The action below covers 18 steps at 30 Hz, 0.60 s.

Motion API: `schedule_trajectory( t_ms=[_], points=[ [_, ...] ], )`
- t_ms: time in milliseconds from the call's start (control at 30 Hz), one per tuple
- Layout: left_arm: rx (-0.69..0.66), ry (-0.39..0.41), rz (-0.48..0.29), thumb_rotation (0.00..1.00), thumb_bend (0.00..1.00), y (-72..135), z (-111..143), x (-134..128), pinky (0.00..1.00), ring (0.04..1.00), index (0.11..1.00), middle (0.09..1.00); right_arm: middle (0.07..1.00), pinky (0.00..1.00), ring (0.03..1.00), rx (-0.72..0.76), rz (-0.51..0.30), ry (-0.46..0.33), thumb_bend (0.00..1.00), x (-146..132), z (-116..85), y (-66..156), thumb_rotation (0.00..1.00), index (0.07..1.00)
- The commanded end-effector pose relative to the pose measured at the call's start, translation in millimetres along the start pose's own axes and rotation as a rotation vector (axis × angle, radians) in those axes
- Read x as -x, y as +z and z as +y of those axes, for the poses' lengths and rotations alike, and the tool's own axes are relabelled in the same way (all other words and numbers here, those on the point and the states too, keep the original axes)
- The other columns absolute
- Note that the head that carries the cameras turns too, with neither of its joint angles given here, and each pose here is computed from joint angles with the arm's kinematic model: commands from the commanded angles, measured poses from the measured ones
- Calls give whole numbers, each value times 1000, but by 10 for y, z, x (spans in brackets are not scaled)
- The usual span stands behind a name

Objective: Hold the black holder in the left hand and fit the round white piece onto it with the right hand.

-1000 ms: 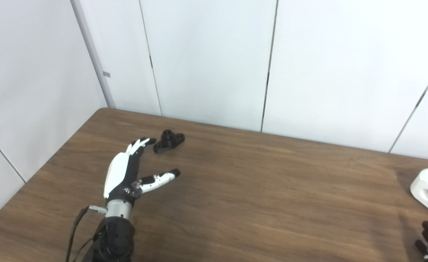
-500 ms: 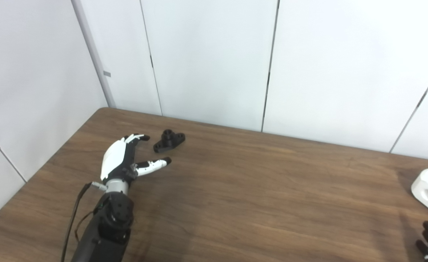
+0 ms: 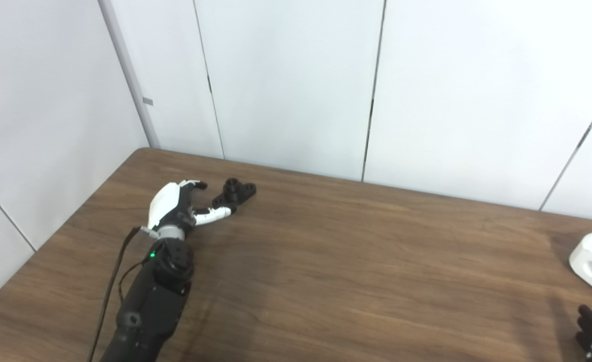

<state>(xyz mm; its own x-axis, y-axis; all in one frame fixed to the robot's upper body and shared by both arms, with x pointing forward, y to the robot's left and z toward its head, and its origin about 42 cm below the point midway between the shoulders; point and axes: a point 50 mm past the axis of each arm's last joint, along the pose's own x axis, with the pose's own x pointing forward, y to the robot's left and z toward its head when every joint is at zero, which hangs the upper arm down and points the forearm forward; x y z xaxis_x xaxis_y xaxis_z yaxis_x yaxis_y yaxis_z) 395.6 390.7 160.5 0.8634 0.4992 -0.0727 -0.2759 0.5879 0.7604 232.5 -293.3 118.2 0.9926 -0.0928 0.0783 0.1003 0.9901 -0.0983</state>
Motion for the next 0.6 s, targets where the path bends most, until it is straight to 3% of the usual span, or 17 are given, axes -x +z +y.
schedule_trajectory(
  t_ms=[0, 567],
  points=[
    [-9, 93, -70, 382, 910, 236, 265, -182, 1000, 1000, 806, 950, 937, 1000, 954, 5, -20, 1, 642, -9, 10, 67, 1000, 990],
    [-75, 64, -96, 315, 907, 451, 88, -430, 1000, 998, 778, 936, 915, 1000, 932, -2, -22, -9, 640, 22, 24, 79, 1000, 970]
  ],
)
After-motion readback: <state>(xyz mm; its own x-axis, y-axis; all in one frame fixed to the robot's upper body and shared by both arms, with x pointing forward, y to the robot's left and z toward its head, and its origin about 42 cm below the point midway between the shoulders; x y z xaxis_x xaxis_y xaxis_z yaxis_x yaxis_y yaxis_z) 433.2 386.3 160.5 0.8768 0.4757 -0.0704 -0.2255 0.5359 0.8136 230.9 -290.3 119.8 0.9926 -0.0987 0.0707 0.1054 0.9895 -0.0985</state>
